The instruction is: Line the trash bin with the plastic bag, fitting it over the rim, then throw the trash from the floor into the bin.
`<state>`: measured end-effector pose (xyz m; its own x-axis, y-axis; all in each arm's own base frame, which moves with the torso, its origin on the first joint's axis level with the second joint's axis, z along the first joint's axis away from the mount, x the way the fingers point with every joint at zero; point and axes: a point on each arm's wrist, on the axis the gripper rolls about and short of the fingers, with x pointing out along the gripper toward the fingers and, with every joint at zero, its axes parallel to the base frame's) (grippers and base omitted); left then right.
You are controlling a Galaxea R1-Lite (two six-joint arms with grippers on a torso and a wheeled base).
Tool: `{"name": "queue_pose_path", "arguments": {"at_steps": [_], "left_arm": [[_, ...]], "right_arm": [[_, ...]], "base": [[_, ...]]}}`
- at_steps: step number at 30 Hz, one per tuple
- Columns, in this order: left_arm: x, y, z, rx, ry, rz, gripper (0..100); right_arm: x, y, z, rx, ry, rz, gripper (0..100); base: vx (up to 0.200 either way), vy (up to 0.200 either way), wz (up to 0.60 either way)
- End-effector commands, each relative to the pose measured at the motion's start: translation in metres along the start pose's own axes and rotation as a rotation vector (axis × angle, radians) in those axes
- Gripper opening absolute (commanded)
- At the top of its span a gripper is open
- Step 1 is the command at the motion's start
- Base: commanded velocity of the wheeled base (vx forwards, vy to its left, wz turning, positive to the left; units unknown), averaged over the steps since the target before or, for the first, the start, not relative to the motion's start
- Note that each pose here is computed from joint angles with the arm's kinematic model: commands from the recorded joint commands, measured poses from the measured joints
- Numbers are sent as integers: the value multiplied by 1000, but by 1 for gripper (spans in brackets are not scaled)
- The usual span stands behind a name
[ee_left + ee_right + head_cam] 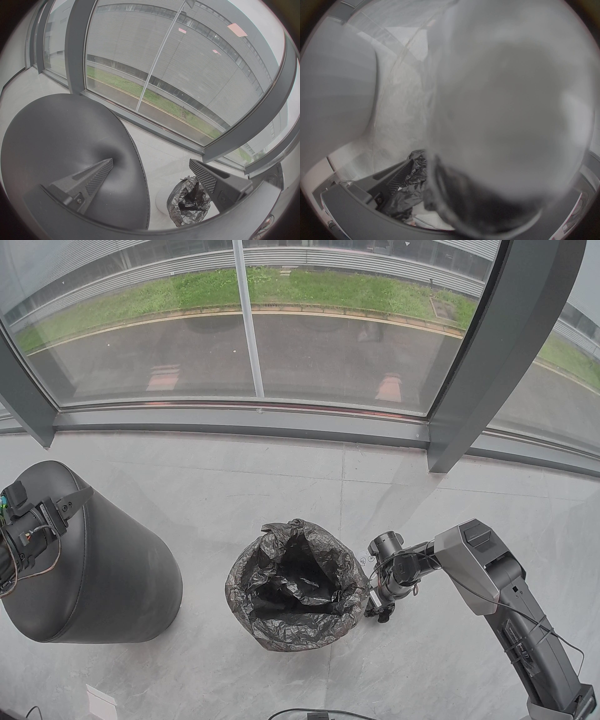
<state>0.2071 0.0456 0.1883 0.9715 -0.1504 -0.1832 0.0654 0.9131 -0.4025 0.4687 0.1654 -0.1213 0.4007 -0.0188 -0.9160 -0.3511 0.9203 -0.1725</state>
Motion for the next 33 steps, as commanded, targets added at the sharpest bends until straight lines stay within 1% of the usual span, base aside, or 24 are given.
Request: {"name": "queue_pose_path", "arguments": {"at_steps": [1,8,9,19,23,24,25,29,30,32,33], "left_arm": [[4,3,-2,-8,16,6,100],[4,2,-4,-9,21,6,100],[4,2,-4,-9,21,6,100],[4,1,-5,-8,20,-3,100],[4,1,-8,-1,8,-13,100],[4,-1,-8,7,-4,-23,100],[4,-1,-8,8,-5,-25,100],[4,-3,-7,6,-20,-32,100],[4,-3,-7,6,-20,-32,100],[4,-3,-7,6,-21,-31,100],[4,-3,-8,6,-20,-32,100]], "right_arm": [[25,8,-20,-10,64,8,100],[53,10,-45,42,146,-2,100],[53,11,-45,42,149,-2,100],[62,14,-70,9,309,6,100],[51,14,-58,7,275,6,100],[42,14,-48,10,233,5,100],[41,14,-46,11,226,4,100],[25,14,-29,16,147,3,100],[25,14,-29,16,147,3,100],[13,14,-14,22,68,-3,100],[8,14,-8,25,42,-10,100]], "base": [[0,0,0],[0,0,0],[0,0,0],[0,0,0],[0,0,0],[0,0,0],[0,0,0],[0,0,0],[0,0,0],[0,0,0],[0,0,0]]}}
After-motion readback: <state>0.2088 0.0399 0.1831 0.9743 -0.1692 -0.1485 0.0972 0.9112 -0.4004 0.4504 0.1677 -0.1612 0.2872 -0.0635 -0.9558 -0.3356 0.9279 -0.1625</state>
